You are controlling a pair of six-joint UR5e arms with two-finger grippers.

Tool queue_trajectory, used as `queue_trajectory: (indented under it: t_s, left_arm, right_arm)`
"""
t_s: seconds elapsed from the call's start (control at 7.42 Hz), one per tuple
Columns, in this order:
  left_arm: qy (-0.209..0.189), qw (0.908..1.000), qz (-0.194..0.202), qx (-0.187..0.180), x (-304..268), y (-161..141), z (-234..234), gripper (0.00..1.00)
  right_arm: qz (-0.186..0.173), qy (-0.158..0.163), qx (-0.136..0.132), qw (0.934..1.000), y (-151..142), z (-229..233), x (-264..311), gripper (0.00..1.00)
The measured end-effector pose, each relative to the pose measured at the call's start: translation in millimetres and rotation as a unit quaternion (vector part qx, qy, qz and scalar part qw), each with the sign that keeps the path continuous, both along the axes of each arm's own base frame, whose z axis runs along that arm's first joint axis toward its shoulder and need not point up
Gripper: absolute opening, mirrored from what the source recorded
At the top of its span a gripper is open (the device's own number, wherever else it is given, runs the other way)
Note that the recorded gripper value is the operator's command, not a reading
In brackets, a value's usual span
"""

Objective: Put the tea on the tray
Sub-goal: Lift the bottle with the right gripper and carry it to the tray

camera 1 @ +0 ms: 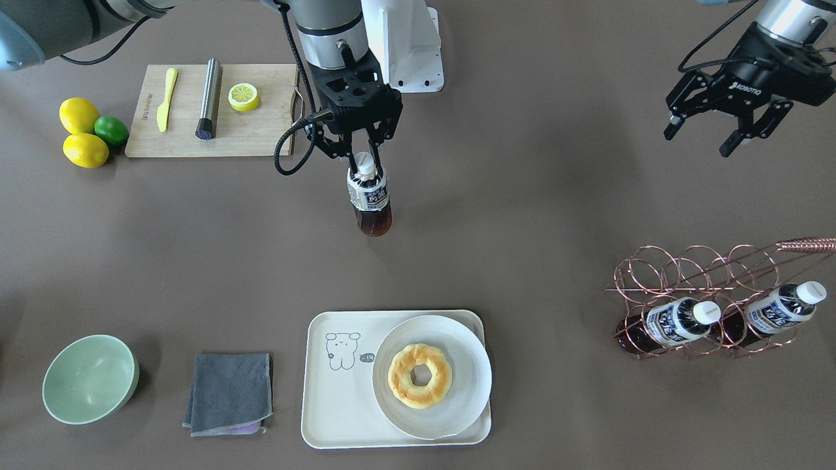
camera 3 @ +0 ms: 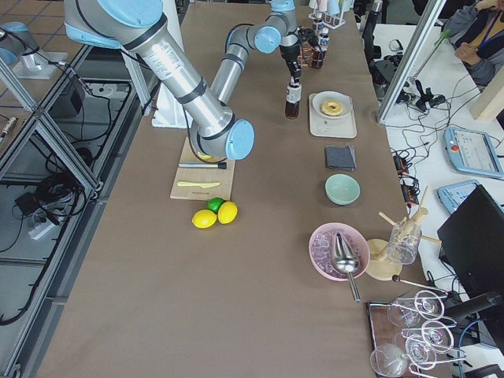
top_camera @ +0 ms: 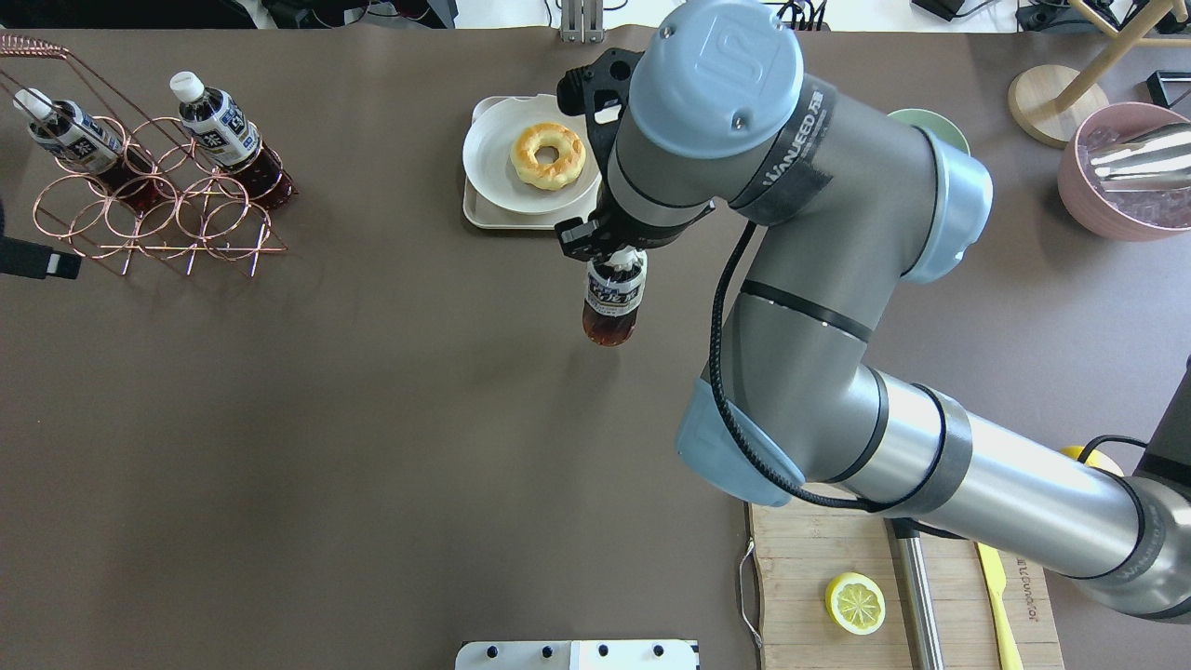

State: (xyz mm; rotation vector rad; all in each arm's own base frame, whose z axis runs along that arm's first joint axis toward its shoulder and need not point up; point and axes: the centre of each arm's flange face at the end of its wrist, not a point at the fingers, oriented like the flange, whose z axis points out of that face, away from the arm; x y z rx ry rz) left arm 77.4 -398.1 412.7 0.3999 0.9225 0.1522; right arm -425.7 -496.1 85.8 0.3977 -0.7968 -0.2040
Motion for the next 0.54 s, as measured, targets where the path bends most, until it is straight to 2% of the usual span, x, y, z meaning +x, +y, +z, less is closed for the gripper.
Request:
queue_trajectory:
  t_s: [0.27,0.54]
  left_arm:
    - [-0.007,0.9998,0.012,0.011,-51.4,15.4,40.5,0.95]
    - [-0.006,0.9998,0.012,0.015,-72.5,24.4,54.0,0.95]
  right_arm:
    - [0.02,0.009,-0.004,0.9997,-63.4,3.6,5.4,0.0]
    - [0.034,0.004,-0.016,0.9993,-123.8,22.2,6.4,0.0]
